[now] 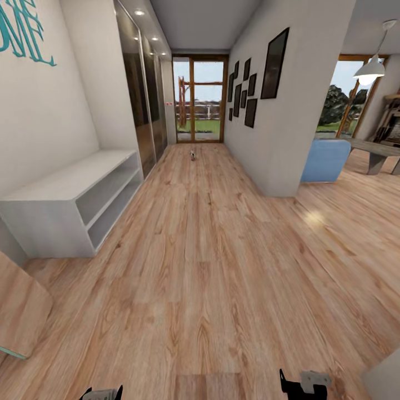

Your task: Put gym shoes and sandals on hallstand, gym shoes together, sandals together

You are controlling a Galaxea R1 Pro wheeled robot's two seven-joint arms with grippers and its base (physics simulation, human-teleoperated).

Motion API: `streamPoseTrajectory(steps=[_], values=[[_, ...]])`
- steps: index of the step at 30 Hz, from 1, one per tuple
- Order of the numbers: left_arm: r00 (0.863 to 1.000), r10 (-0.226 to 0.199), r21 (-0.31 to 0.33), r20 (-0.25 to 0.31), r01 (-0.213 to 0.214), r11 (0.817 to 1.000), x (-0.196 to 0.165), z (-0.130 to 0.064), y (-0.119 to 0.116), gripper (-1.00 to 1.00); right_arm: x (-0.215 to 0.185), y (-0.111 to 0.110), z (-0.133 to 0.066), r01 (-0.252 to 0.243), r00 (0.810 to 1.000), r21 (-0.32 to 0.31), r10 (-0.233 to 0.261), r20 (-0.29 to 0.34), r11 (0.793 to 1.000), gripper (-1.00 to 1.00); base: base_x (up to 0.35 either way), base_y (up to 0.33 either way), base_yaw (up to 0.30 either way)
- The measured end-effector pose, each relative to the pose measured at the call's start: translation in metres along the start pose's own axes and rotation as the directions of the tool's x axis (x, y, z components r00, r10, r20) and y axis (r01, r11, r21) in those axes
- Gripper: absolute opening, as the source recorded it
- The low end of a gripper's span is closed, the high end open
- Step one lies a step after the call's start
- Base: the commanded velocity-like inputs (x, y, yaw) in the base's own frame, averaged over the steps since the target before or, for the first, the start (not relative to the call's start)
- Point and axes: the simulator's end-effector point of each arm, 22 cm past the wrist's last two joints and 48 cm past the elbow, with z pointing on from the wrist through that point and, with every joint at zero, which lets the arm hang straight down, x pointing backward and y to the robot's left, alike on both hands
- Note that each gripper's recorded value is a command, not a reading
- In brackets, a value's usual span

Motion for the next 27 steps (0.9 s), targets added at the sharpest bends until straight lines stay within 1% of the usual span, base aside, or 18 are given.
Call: streamPoseTrajectory(steps=[27], values=[[1.0, 0.0, 0.0, 0.0, 0.0, 1.0, 0.0001, 0.0, 0.0, 1.0, 0.0, 0.0001, 0.0, 0.0, 1.0, 0.0, 0.0, 0.0, 1.0, 1.0, 0.339, 0.0, 0.0]])
